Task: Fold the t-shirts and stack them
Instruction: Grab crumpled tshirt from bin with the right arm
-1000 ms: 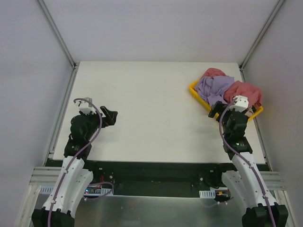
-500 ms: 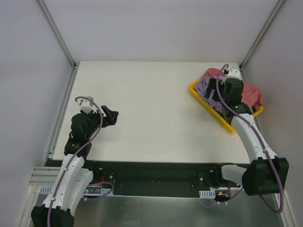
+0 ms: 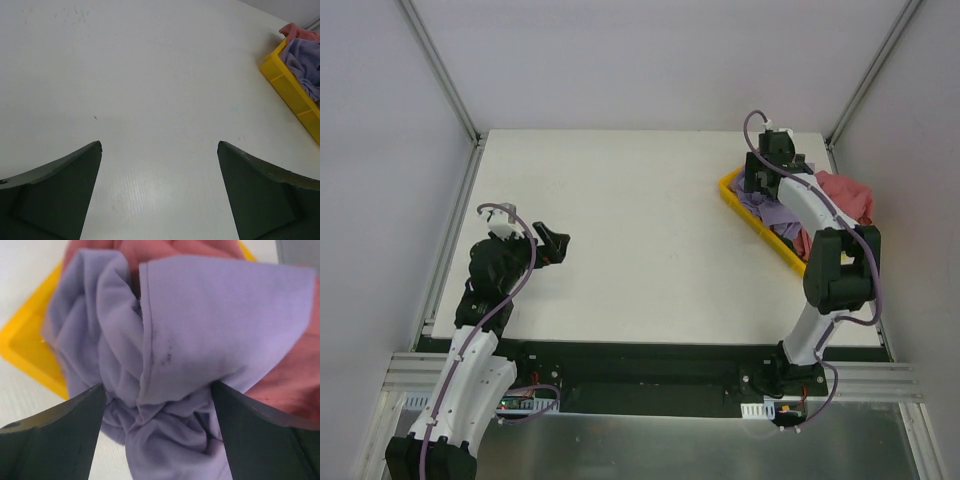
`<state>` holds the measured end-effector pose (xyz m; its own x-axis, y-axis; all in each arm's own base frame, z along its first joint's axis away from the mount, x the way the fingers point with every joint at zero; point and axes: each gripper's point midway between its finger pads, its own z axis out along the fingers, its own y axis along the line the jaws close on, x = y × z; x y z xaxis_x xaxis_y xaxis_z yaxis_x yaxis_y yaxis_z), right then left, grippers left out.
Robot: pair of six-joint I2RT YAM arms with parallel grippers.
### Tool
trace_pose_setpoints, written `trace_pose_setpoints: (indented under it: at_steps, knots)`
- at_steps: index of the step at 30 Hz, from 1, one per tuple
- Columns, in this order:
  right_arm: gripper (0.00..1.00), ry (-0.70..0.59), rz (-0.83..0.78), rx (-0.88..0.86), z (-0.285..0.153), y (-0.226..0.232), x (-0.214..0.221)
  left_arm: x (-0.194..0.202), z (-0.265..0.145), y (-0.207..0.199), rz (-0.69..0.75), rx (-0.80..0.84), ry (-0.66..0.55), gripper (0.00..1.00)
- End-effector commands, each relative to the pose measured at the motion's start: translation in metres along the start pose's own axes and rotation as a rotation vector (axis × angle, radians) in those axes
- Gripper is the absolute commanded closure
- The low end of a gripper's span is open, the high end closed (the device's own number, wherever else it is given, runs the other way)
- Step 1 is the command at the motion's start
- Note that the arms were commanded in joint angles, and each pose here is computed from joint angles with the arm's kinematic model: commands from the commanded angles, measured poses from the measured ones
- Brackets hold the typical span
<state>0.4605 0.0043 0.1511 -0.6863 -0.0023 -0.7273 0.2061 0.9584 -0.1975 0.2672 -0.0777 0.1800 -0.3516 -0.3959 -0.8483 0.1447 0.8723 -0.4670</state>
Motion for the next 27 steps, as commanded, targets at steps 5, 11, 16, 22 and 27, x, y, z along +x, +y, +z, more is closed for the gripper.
trace_pose_setpoints:
  at_steps: [5, 11, 16, 22, 27]
  knots:
    - [0.57, 0.094, -0.029, 0.048, 0.034, 0.004, 0.017, -0.016, 0.002, -0.003, -0.010, -0.012, -0.027, 0.01]
    - [0.99, -0.026, 0.009, 0.071, 0.000, -0.014, -0.022, -0.017, 0.000, -0.001, -0.010, -0.025, -0.032, 0.01]
    - [0.99, -0.242, 0.031, -0.040, -0.086, -0.028, -0.081, -0.017, -0.001, -0.006, -0.018, -0.005, -0.031, 0.01]
    - [0.99, -0.503, 0.102, -0.265, -0.202, -0.029, -0.124, -0.018, -0.003, -0.010, -0.024, 0.015, -0.032, 0.01]
    - [0.99, -0.664, 0.055, -0.471, -0.304, 0.003, -0.145, -0.016, -0.002, -0.013, -0.041, 0.027, -0.018, 0.01]
